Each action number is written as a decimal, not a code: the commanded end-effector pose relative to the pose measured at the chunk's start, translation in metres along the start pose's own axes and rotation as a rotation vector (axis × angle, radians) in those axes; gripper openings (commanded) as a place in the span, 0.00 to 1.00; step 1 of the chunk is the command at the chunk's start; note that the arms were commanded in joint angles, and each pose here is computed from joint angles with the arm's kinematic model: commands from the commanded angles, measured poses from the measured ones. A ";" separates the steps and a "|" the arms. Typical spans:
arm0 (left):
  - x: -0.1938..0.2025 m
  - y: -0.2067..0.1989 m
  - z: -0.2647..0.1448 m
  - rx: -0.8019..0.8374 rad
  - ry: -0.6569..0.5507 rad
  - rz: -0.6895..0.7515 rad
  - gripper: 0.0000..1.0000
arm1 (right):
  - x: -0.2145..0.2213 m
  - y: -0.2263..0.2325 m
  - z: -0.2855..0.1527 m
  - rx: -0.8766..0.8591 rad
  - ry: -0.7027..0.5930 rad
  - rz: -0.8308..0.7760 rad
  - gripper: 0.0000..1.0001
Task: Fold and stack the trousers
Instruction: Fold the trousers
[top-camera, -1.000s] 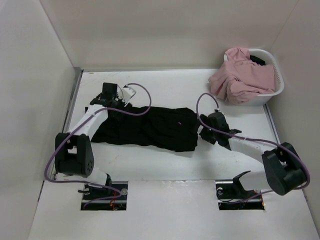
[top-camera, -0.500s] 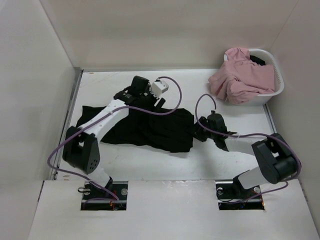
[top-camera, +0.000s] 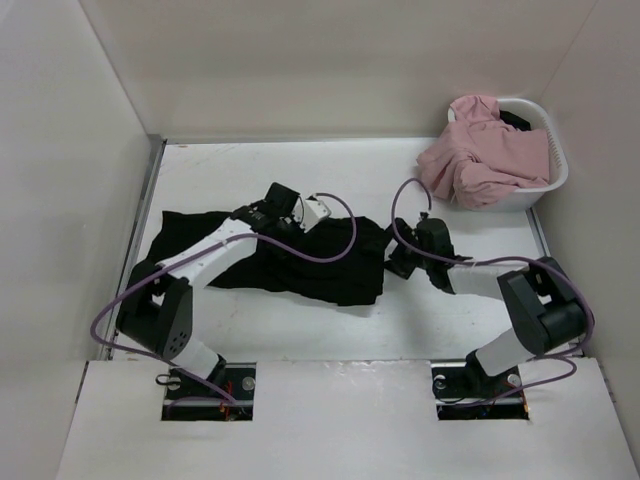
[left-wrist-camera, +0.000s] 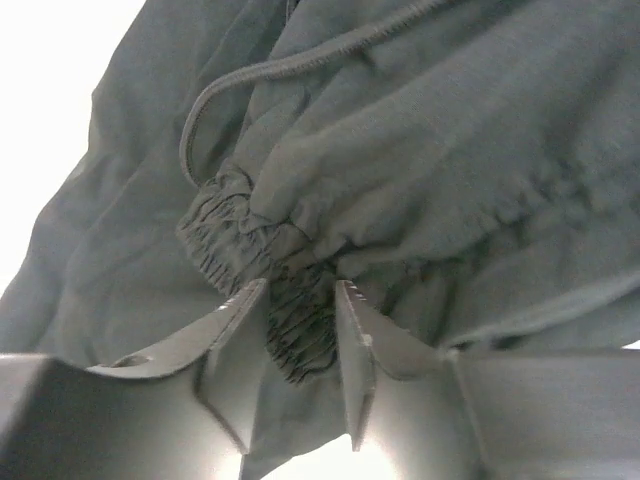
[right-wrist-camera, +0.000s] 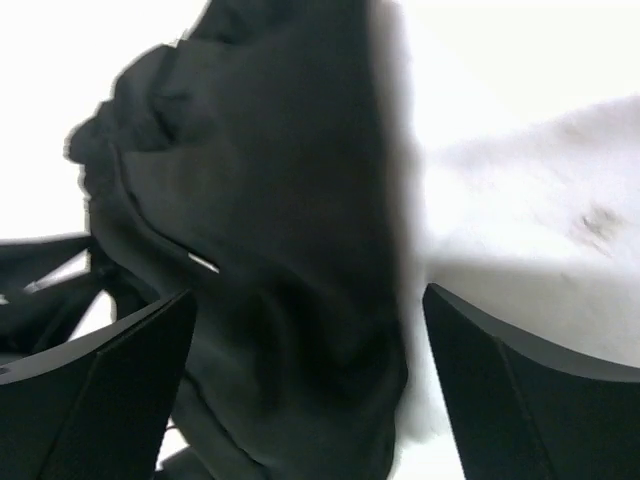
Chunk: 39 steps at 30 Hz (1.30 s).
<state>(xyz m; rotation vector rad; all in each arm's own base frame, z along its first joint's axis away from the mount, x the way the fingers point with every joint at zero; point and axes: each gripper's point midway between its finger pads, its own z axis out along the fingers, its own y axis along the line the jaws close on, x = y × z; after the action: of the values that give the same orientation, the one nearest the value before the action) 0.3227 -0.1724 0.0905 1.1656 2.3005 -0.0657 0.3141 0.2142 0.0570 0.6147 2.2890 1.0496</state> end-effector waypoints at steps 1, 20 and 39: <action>-0.009 0.006 -0.029 -0.074 -0.058 0.068 0.27 | 0.004 -0.004 0.013 0.013 0.032 0.005 1.00; 0.014 0.070 -0.109 -0.237 -0.165 -0.077 0.68 | -0.049 0.060 -0.036 -0.031 -0.024 -0.106 0.00; 0.050 0.114 0.007 -0.195 -0.045 -0.355 0.68 | -0.079 0.177 -0.070 0.289 -0.006 -0.702 0.02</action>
<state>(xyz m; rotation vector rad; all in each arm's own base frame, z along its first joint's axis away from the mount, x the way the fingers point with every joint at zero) 0.3567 -0.0401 0.0627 0.7061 2.5067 0.1002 0.3589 0.2137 0.2646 -0.0234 2.3416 0.4367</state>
